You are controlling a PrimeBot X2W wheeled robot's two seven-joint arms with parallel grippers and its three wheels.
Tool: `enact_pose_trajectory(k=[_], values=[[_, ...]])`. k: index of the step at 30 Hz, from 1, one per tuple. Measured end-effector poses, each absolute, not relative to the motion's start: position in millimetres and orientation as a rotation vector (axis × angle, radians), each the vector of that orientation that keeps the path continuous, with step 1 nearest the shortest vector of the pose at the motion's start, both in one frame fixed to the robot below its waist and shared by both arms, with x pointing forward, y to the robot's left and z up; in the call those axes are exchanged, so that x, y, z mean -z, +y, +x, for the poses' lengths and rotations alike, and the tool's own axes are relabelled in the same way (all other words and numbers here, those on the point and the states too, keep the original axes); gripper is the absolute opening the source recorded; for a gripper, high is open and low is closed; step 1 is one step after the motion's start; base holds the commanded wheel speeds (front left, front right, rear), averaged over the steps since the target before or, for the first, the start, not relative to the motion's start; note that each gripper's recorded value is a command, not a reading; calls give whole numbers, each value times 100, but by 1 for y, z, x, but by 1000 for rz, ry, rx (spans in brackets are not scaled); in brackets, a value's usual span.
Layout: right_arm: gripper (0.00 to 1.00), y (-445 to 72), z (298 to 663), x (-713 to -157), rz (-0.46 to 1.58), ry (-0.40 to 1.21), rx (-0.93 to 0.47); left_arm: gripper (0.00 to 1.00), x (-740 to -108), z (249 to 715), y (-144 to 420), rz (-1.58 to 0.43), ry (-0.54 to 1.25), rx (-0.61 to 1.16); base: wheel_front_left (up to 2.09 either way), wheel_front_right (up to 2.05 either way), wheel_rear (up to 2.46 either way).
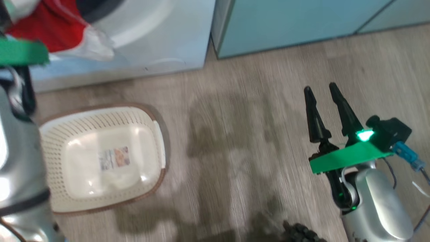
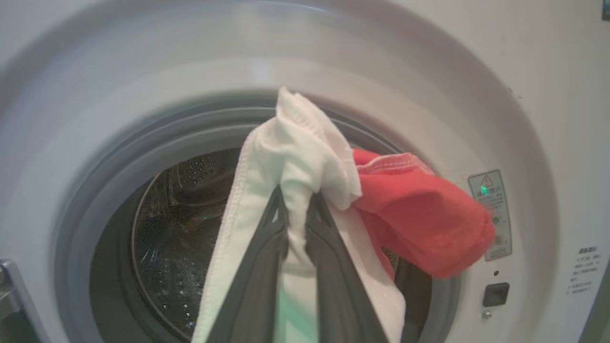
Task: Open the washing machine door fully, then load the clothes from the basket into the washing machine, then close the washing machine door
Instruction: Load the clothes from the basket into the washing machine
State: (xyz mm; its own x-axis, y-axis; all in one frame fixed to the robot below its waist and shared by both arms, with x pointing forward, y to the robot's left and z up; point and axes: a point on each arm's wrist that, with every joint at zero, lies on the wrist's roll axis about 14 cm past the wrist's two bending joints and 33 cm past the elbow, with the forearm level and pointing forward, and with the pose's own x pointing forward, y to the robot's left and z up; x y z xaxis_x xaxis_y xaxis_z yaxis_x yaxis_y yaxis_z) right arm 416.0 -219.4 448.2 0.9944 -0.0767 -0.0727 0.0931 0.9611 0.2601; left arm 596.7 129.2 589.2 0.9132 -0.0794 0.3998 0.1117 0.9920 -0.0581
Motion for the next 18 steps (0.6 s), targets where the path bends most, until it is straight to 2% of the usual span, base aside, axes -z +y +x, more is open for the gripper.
enact_pose_trajectory(k=[8,18], values=[[100,-226,434,-415,267,132,106,0,-538,668,128,-91,-319,101,0,0,0],[100,-229,434,-366,291,255,136,0,-513,751,123,-14,-306,137,0,0,0]])
